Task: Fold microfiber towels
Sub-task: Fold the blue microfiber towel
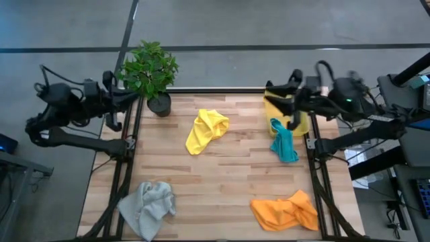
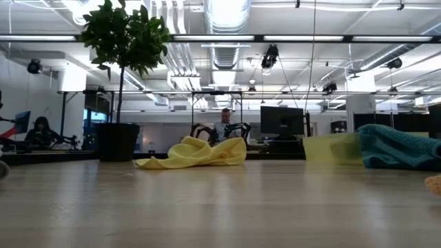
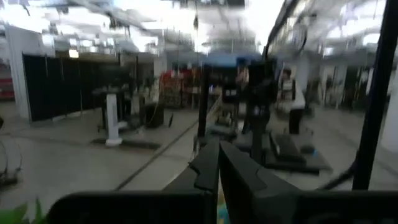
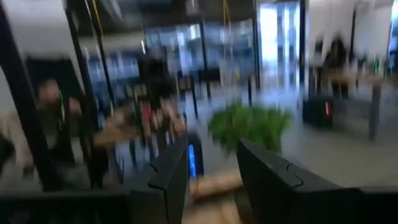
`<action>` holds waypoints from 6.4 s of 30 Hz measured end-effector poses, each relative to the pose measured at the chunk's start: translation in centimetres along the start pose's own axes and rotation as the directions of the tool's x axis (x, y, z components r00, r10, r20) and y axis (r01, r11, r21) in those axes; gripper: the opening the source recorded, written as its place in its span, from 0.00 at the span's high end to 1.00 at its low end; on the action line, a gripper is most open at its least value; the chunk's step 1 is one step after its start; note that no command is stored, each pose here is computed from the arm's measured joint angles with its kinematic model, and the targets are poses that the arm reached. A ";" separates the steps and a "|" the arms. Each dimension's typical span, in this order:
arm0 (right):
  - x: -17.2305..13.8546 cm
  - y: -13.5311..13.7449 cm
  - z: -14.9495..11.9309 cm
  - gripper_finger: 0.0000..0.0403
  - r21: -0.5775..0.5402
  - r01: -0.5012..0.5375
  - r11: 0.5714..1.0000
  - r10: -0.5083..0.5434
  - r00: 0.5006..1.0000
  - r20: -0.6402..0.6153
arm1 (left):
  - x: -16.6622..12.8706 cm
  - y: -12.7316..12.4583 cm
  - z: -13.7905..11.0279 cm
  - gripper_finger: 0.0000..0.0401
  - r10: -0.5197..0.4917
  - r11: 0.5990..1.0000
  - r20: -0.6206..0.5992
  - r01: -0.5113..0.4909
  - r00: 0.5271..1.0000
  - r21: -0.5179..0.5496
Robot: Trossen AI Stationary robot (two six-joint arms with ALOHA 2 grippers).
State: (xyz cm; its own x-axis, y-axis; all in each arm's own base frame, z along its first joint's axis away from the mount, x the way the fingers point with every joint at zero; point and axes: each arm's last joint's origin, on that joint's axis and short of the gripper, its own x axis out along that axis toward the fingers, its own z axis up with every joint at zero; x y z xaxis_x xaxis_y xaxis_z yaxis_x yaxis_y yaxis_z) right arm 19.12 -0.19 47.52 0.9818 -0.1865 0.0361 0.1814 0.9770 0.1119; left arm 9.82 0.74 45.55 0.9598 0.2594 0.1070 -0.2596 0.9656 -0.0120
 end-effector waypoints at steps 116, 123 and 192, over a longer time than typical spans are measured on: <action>2.4 -19.0 -24.4 0.98 -0.148 0.286 0.947 -0.111 -0.142 -0.984 | 9.4 -3.0 -4.7 1.00 -0.145 0.986 -0.233 0.160 0.962 0.047; 2.7 -18.0 -16.8 0.98 -0.158 0.294 0.943 -0.127 -0.119 -0.985 | 9.5 -3.1 -4.8 1.00 -0.145 0.986 -0.234 0.161 0.961 0.050; 12.4 -2.8 2.4 0.98 0.239 0.403 0.884 -0.328 0.896 -0.299 | 13.7 -3.4 -5.8 0.70 0.132 0.977 -0.146 -0.104 0.980 0.188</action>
State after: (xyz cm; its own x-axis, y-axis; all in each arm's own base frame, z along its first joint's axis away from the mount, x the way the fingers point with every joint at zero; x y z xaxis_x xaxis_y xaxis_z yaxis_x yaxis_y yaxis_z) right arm 30.65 -5.54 50.05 0.8374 -0.4564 -0.3008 0.5422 0.7637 0.3505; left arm 24.47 1.13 41.27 0.9222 0.3844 -0.0422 -0.3732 0.9132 0.1637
